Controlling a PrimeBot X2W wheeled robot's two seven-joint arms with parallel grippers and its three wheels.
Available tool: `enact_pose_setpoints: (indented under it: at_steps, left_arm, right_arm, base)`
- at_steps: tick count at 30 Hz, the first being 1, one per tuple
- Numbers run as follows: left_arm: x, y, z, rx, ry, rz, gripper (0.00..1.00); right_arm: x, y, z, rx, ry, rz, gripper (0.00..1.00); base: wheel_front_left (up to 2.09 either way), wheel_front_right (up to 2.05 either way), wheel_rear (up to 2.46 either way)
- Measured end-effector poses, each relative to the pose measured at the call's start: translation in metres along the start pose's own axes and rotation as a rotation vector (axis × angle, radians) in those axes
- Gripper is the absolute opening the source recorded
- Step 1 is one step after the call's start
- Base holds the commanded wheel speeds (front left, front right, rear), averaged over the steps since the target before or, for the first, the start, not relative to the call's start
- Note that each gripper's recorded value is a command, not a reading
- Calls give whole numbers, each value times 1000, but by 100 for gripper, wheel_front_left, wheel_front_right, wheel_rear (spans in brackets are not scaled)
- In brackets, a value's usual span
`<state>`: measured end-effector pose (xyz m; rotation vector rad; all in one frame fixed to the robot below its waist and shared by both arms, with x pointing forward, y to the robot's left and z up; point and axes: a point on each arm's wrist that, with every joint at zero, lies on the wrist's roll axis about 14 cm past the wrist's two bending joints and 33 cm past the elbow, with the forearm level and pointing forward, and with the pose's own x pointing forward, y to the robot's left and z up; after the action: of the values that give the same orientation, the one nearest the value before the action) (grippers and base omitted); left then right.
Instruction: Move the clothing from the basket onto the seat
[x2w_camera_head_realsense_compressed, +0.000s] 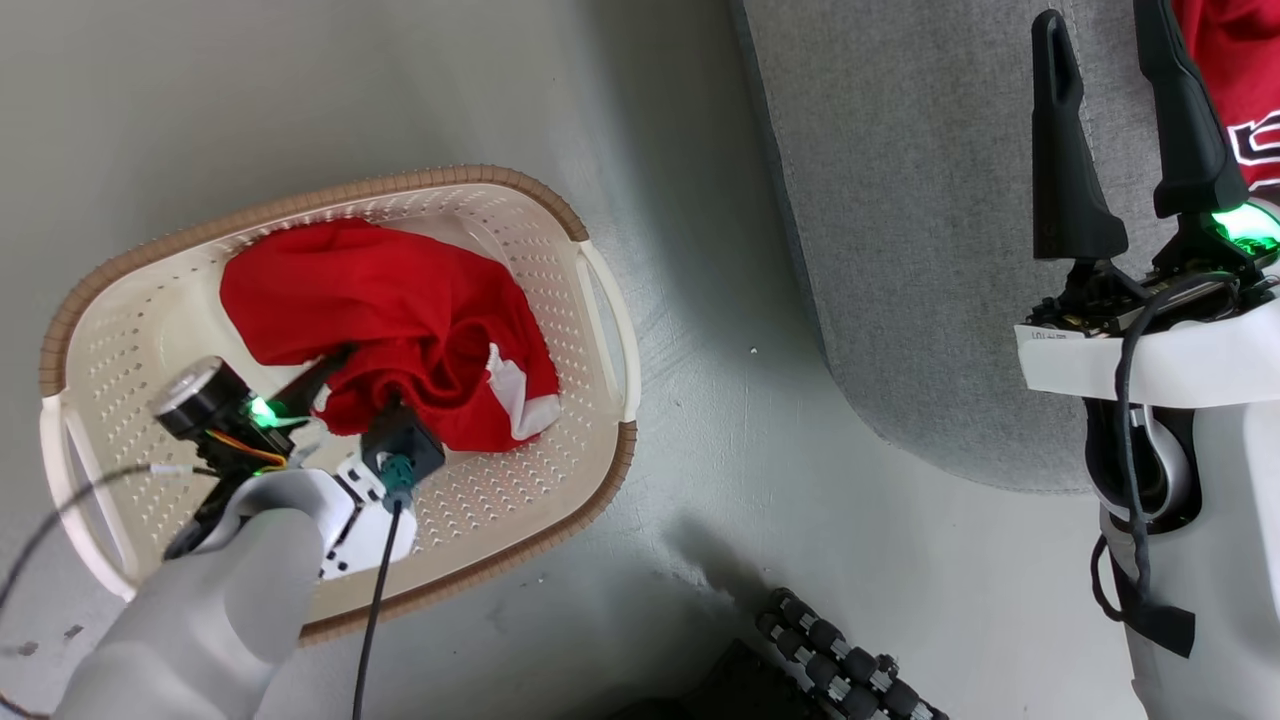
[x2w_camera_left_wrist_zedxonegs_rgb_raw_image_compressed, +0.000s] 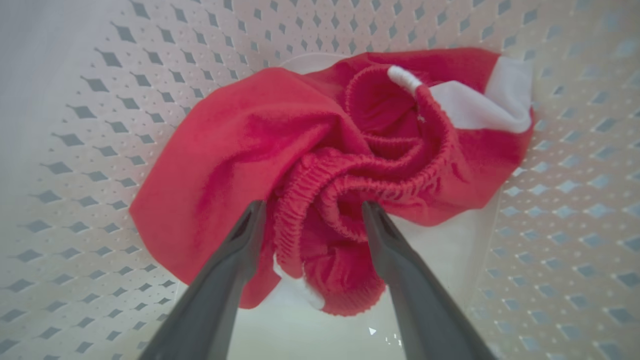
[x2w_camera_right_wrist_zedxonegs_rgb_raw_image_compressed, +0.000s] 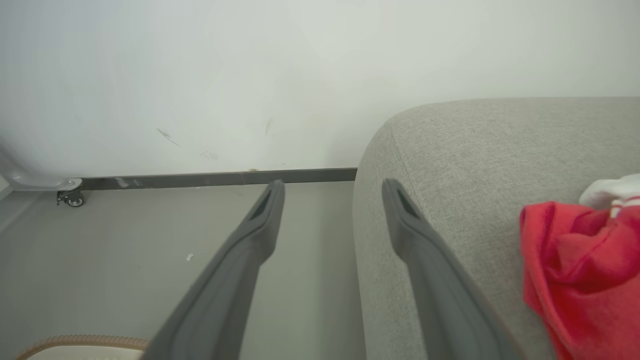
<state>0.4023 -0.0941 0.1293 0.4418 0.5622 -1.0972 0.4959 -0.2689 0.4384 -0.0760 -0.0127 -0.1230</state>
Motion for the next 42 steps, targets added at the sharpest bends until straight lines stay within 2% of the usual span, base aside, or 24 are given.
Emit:
enact_pose_setpoints:
  at_steps: [10,12,13,14,15,16,23,31,42]
  left_arm:
    - [12,1,-9,-8,35,0,99]
    - [14,2,-8,-9,35,0,67]
    - [15,2,-9,-9,38,-1,44]
    - [16,2,-10,-8,41,-1,33]
    - [16,3,-10,-7,43,2,15]
    - [16,4,-11,-5,46,6,0]
    - [17,6,-8,-7,42,24,0]
    - [16,14,15,-16,-35,53,0]
    - [3,46,49,-54,-132,175,0]
  right_arm:
    - [5,1,-5,5,6,5,100]
    - [4,0,-6,2,9,4,100]
    - [4,0,-7,1,11,3,100]
    - [4,0,-7,1,12,2,100]
    - [4,-1,-7,1,13,2,100]
    - [5,-1,-7,1,12,2,100]
    - [8,-1,-3,1,-2,2,100]
    - [9,-4,2,9,-18,-7,100]
    - [16,3,15,14,-59,12,100]
  base:
    - [0,0,0]
    - [0,0,0]
    - [0,0,0]
    - [0,0,0]
    - [0,0,0]
    - [0,0,0]
    - [0,0,0]
    - [0,0,0]
    - [0,0,0]
